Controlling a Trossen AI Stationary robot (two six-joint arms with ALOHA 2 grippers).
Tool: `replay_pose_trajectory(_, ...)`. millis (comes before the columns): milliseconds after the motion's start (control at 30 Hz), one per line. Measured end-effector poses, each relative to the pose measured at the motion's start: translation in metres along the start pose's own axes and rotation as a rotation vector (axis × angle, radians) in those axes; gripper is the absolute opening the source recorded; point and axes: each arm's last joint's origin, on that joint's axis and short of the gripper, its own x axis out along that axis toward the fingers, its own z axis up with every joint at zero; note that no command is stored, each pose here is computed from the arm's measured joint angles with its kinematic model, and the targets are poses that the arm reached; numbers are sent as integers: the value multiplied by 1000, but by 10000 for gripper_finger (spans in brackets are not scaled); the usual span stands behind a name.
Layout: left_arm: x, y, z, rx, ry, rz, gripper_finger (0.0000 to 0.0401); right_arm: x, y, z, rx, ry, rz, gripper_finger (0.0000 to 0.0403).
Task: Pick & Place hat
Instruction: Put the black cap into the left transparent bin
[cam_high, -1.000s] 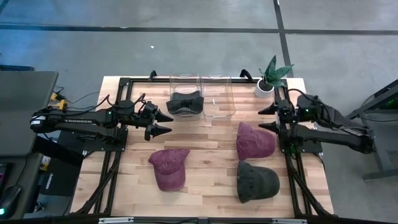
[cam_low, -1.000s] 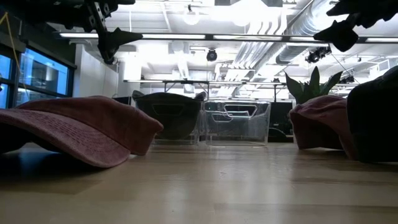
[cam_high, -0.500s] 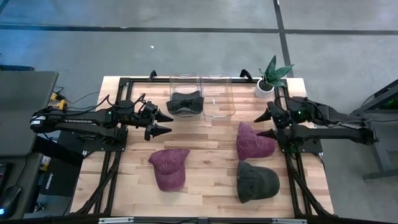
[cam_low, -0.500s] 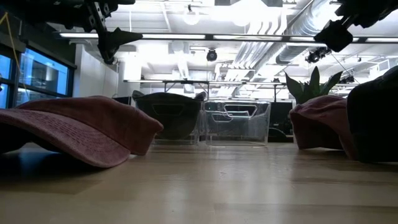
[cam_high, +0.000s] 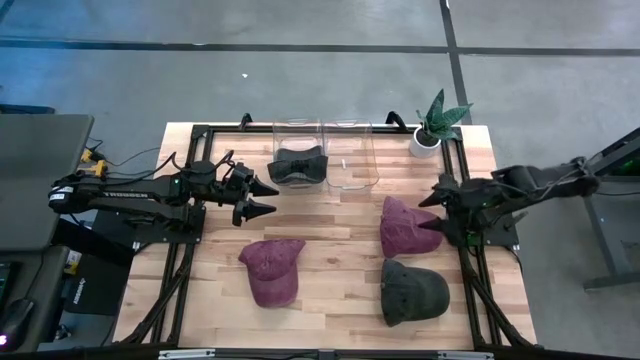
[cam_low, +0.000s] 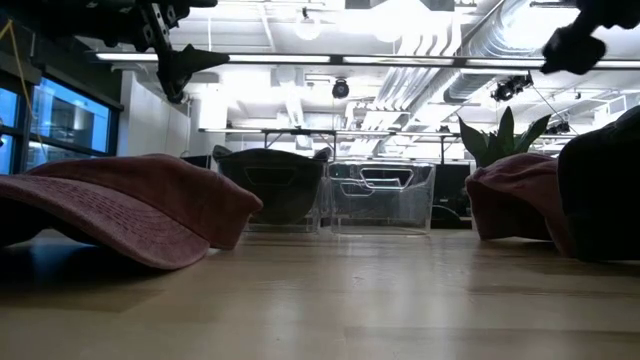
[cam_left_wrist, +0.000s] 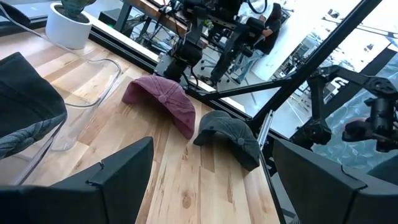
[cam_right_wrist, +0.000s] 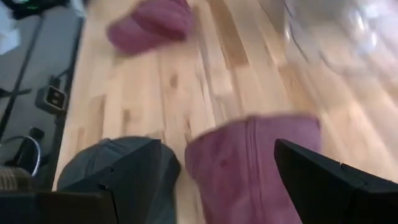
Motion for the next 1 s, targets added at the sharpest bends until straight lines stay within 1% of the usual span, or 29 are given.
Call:
replay_pose_trajectory(133, 0, 0, 0, 0, -1, 1, 323, 6, 7, 0, 221, 121, -38, 307)
replay_pose_trajectory(267, 0, 0, 0, 0, -2, 4, 323, 18, 13, -6, 455, 266, -80, 307)
replay_pose_trajectory(400, 0, 0, 0, 0, -2, 3, 323, 30, 19, -18, 662, 395, -134, 307)
replay_pose_trajectory(500, 0, 0, 0, 0, -2, 3, 323, 39, 24, -31, 778, 495, -173, 307)
replay_pose_trajectory(633, 0, 0, 0, 0, -2, 3, 323, 44, 32, -49, 895, 601, -245, 307)
replay_pose_trajectory(767, 0, 0, 0, 0, -2, 3, 323, 47, 41, -62, 982, 657, -323, 307)
replay_pose_trajectory(1000, 0, 0, 0, 0, -1, 2, 323, 52, 55, -77, 1054, 795, -429, 307)
